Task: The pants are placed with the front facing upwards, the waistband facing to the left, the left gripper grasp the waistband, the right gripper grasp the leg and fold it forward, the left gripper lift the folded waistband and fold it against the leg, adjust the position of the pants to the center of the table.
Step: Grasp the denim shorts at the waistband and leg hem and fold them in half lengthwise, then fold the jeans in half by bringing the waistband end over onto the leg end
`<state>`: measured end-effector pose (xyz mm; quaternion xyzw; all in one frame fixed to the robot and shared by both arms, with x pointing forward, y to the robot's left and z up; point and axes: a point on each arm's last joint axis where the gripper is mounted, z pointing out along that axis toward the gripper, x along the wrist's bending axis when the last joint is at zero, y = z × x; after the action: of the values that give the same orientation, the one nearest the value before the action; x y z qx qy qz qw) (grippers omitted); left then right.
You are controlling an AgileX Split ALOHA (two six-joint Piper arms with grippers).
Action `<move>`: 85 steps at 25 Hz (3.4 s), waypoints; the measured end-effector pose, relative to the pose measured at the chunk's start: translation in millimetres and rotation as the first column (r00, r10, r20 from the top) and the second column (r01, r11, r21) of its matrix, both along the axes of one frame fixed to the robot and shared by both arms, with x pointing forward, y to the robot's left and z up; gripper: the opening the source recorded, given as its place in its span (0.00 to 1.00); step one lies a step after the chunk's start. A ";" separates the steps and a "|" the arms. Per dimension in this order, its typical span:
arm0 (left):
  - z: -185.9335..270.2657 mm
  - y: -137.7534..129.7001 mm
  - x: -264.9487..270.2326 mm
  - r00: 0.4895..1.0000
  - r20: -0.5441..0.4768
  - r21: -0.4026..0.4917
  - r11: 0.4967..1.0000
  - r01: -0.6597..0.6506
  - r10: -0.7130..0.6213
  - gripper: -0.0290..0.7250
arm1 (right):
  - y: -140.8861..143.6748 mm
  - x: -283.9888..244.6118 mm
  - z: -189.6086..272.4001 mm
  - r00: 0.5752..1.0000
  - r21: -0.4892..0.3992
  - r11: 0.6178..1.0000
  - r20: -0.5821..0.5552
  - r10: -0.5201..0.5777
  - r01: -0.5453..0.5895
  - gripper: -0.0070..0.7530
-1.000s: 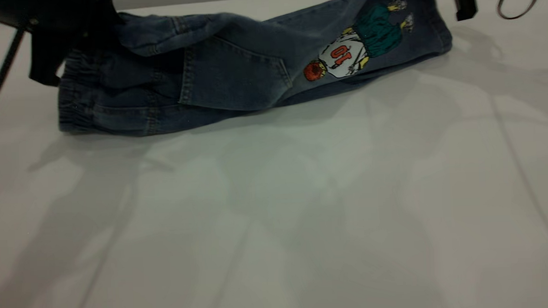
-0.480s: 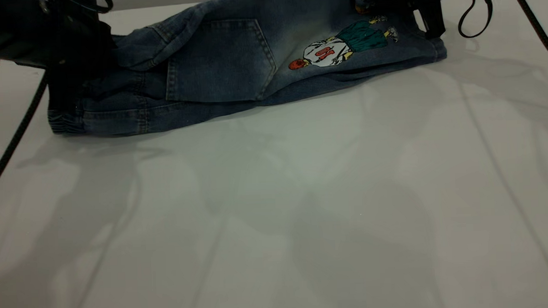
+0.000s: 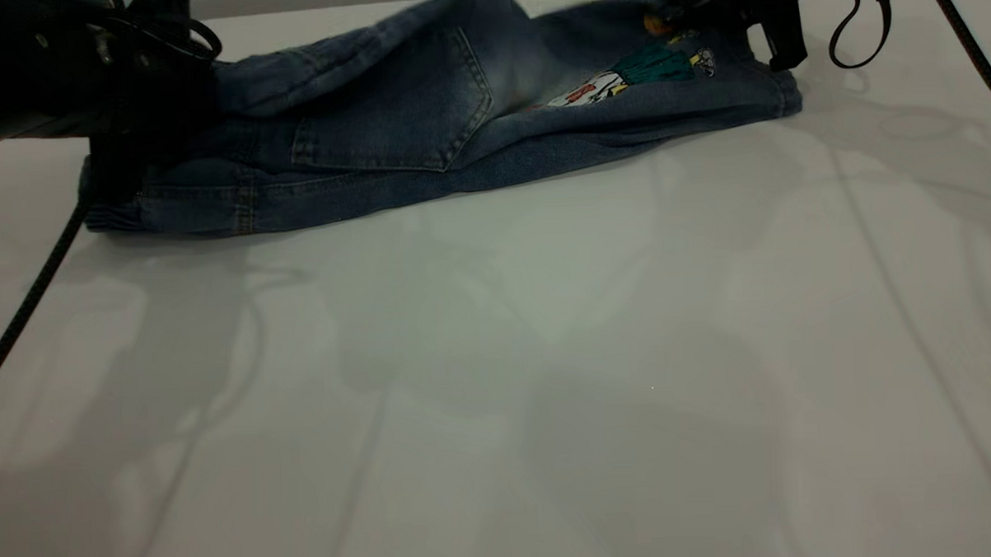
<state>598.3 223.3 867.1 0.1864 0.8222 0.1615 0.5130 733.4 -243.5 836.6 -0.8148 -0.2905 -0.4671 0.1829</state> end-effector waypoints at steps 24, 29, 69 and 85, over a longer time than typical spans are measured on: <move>59.0 20.5 -4.9 0.928 -0.129 0.223 0.902 0.370 -0.349 0.74 | 25.6 -22.5 14.9 0.893 0.061 0.901 0.177 0.414 -0.429 0.61; 83.8 65.2 -22.4 0.921 -0.300 0.214 0.923 0.319 -0.248 0.74 | 33.8 -29.7 6.8 0.852 -0.030 0.860 0.127 0.508 -0.509 0.61; 47.4 148.4 -52.7 0.771 -0.516 -0.262 0.926 0.273 -0.373 0.74 | 69.2 -40.5 -3.1 0.786 -0.157 0.783 0.059 0.615 -0.601 0.61; 7.3 146.6 -29.0 0.793 -0.430 -0.354 0.888 0.292 -0.432 0.75 | 70.0 -41.2 -2.3 0.781 -0.148 0.779 0.063 0.622 -0.609 0.61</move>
<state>569.3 369.9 874.4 0.3053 0.8885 -0.1077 0.3253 692.2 -173.5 834.3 -0.6580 -0.5775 -0.4069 0.2606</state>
